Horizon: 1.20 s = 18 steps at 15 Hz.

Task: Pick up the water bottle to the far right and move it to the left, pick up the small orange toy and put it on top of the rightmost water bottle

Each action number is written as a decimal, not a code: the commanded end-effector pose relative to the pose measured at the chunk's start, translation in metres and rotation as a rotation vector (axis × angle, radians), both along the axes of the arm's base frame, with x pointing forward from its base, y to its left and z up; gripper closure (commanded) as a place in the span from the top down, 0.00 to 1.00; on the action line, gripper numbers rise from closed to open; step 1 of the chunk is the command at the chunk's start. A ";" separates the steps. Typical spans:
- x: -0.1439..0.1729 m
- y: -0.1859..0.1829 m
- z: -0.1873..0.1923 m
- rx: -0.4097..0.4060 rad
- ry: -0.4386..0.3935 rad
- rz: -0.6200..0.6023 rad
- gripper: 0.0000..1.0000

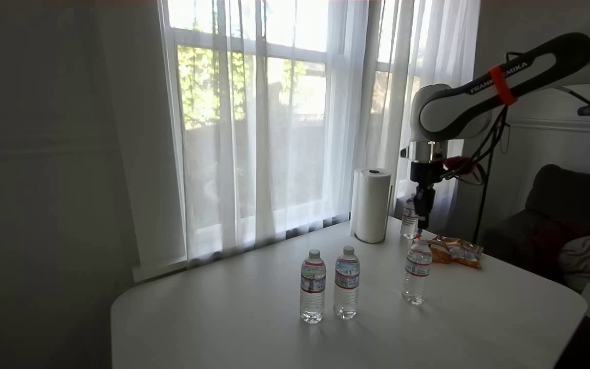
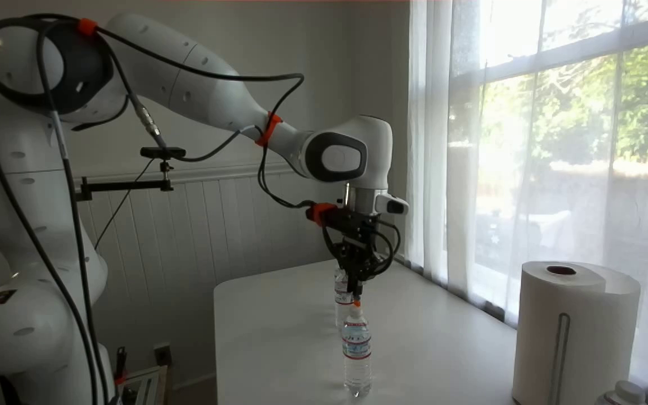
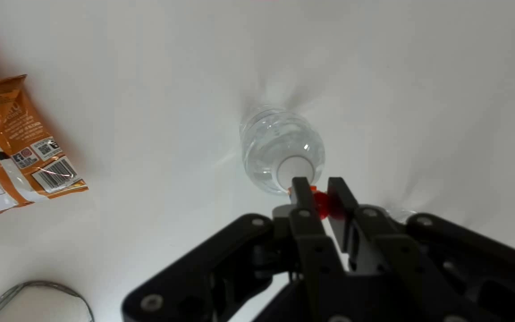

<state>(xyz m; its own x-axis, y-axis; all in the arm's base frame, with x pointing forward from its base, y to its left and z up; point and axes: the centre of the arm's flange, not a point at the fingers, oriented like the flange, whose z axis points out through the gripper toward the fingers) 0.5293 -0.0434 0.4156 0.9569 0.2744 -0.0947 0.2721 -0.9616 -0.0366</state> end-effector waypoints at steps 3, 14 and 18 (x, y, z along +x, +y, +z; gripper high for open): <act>-0.012 -0.002 0.003 -0.030 0.030 0.022 0.04; -0.012 -0.003 -0.001 -0.037 0.044 0.028 0.04; -0.011 -0.003 -0.001 -0.034 0.038 0.029 0.04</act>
